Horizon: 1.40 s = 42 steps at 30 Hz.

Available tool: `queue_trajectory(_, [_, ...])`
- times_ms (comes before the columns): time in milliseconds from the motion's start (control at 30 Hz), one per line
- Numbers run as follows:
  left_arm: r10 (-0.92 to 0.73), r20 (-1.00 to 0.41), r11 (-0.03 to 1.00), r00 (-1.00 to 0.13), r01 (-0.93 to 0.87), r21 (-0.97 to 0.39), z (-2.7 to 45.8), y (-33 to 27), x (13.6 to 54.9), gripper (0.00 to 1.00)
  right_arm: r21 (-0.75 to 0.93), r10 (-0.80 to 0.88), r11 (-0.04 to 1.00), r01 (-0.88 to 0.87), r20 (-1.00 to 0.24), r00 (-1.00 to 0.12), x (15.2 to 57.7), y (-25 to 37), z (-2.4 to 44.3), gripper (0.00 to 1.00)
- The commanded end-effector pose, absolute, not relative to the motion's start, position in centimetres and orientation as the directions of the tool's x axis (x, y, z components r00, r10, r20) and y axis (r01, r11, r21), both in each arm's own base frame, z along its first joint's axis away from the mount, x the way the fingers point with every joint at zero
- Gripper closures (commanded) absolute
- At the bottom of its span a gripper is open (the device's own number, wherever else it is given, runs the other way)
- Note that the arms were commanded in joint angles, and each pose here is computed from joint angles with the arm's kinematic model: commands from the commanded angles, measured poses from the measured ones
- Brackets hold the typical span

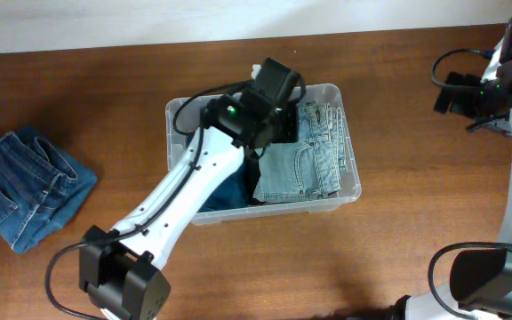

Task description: Pack container

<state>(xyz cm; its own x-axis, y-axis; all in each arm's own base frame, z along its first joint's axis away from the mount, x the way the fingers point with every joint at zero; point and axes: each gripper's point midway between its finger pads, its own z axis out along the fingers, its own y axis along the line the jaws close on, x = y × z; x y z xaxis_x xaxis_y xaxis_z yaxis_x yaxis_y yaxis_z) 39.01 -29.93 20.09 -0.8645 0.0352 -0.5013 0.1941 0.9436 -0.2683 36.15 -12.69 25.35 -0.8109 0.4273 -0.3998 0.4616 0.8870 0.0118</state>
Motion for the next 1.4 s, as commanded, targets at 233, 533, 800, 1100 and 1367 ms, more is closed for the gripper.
queue_trajectory(233, [0.128, -0.638, 0.964, -0.760, 0.246, -0.099, 19.2, -32.2, 41.1, 0.79, 0.009, 0.434, 0.882, 0.472, -0.409, -0.803, 36.2, -12.9, 25.6, 0.01])
queue_trajectory(533, [0.200, -0.529, 0.977, -0.825, 0.208, 0.045, 9.8, -31.7, 42.1, 0.78, 0.008, 0.434, 0.882, 0.472, -0.409, -0.803, 36.2, -12.9, 25.6, 0.01])
queue_trajectory(800, [0.219, -0.508, 0.975, -0.833, 0.211, 0.075, 7.9, -31.8, 42.5, 0.78, 0.009, 0.434, 0.882, 0.472, -0.409, -0.803, 36.2, -12.9, 25.6, 0.01])
queue_trajectory(1100, [0.177, -0.599, 0.966, -0.781, 0.256, -0.048, 16.3, -33.9, 41.9, 0.78, 0.009, 0.434, 0.882, 0.472, -0.409, -0.803, 36.2, -12.9, 25.6, 0.01])
queue_trajectory(1367, [0.241, -0.500, 0.911, -0.832, 0.371, -0.177, 15.5, -37.0, 37.9, 0.79, 0.008, 0.433, 0.882, 0.471, -0.409, -0.803, 36.2, -12.9, 25.6, 0.01])
